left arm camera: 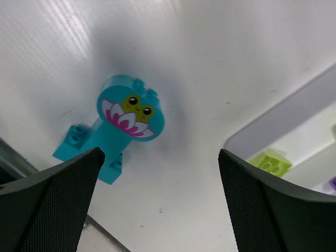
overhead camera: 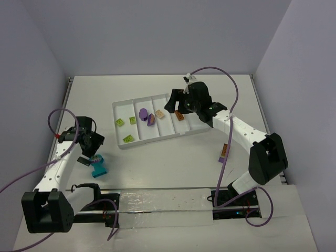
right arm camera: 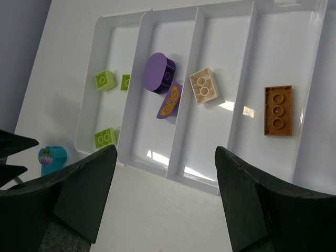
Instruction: Sort the legos into containers by color
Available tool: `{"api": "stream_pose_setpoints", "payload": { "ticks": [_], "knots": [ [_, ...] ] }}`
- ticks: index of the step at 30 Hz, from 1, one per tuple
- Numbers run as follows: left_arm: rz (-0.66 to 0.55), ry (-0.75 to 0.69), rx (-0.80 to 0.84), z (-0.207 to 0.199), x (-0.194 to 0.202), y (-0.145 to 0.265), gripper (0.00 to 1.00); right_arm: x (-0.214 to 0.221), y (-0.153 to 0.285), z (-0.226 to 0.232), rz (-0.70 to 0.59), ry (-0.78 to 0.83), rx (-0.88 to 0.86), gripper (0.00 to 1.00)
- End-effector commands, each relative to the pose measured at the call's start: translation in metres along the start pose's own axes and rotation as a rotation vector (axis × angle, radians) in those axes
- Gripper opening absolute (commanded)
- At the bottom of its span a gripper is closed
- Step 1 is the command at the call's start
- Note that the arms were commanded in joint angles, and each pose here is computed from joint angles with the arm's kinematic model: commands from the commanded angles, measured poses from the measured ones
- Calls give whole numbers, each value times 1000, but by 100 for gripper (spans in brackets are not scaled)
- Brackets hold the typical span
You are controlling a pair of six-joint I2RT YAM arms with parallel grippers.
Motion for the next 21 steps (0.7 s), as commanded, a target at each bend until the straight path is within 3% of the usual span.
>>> {"api": "stream_pose_setpoints", "payload": {
  "ticks": [1, 11, 15, 21],
  "knots": [
    [13, 21, -93, 4, 4, -14, 99, -21, 14, 15, -83, 27, -34, 83],
    [80, -31, -85, -1, 19, -50, 99, -19, 14, 14, -80, 28, -27, 83],
    [97, -62, 16, -20, 15, -48, 94, -21, 13, 15, -80, 26, -30, 83],
    [49, -91, 43, -38, 0, -40, 91, -20, 12, 15, -77, 26, -27, 83]
  ]
}}
Point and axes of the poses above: each gripper's point midway between its finger pads, its own y axis back along the fingers, its own z axis along the line the jaws close on, x = y × z, the point moved 9 cm from there along y, back along the fingers, and after that the axes turned 3 degrees about y, right-handed, at the moved point
